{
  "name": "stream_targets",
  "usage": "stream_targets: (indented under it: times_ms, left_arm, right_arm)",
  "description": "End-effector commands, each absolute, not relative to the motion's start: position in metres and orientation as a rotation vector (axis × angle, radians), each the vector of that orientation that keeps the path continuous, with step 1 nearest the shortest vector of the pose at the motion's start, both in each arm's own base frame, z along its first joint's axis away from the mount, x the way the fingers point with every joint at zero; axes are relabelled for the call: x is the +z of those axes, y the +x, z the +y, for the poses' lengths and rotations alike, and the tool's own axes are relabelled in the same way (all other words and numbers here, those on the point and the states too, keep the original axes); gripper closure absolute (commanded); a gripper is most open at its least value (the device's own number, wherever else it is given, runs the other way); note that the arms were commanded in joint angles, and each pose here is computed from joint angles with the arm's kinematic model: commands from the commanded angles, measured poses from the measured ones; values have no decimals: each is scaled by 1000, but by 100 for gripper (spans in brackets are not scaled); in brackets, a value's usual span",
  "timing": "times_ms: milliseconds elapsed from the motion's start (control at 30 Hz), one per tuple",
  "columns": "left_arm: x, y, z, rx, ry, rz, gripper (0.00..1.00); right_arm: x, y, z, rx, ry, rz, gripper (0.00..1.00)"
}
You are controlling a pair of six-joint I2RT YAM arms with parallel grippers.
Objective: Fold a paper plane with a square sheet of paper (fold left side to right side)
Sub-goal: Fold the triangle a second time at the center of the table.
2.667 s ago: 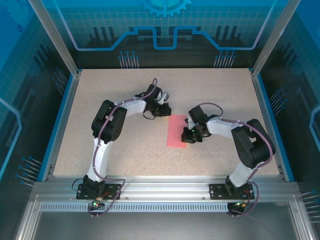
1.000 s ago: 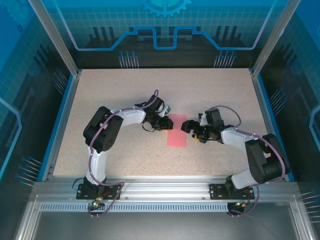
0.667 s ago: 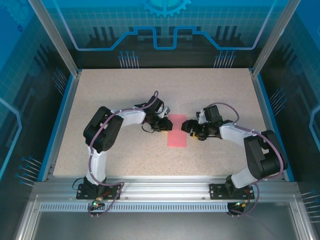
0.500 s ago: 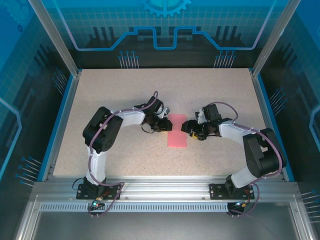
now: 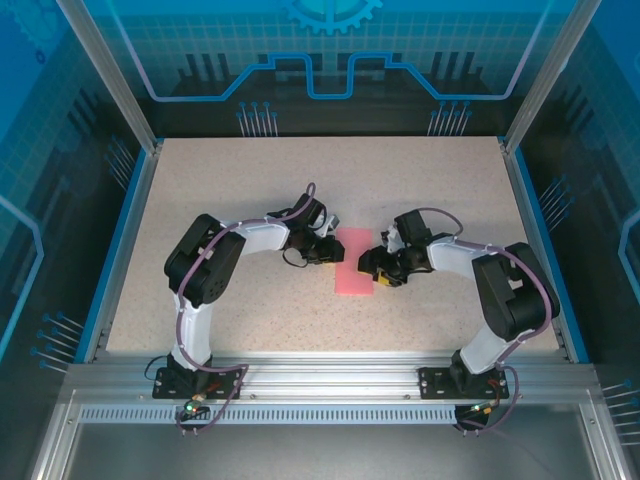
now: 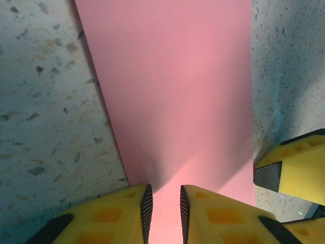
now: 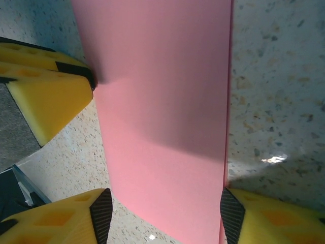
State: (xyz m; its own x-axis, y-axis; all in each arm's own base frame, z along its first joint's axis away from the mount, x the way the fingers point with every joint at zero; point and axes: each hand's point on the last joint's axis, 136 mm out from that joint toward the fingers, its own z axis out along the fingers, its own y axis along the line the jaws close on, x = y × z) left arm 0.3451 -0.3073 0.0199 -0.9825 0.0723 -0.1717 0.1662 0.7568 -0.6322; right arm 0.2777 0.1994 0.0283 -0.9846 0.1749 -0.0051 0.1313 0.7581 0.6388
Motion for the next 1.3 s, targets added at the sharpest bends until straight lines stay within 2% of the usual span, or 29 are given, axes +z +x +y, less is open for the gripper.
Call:
stream_targets:
  times_ms: [0,333,833,1033,1267]
  left_arm:
    - [5,327,-293,-950,146,2909,74]
    - [4,327,-293,-949,145,2912,74]
    - [8,328,-295,-967,149,2895,74]
    - [20,331,-297,-986,169,2850,66]
    - [68,340,-296,-1005,261,2638,47]
  right_arm:
    - [28,275,202,1022,259,2920,39]
    - [25,273,198,971,267,2939,40]
    - [39,284,219,1147,244,2859,41]
    - [44,289,219,1160,257,2842,41]
    - [48,296,222,1254,294,2809,41]
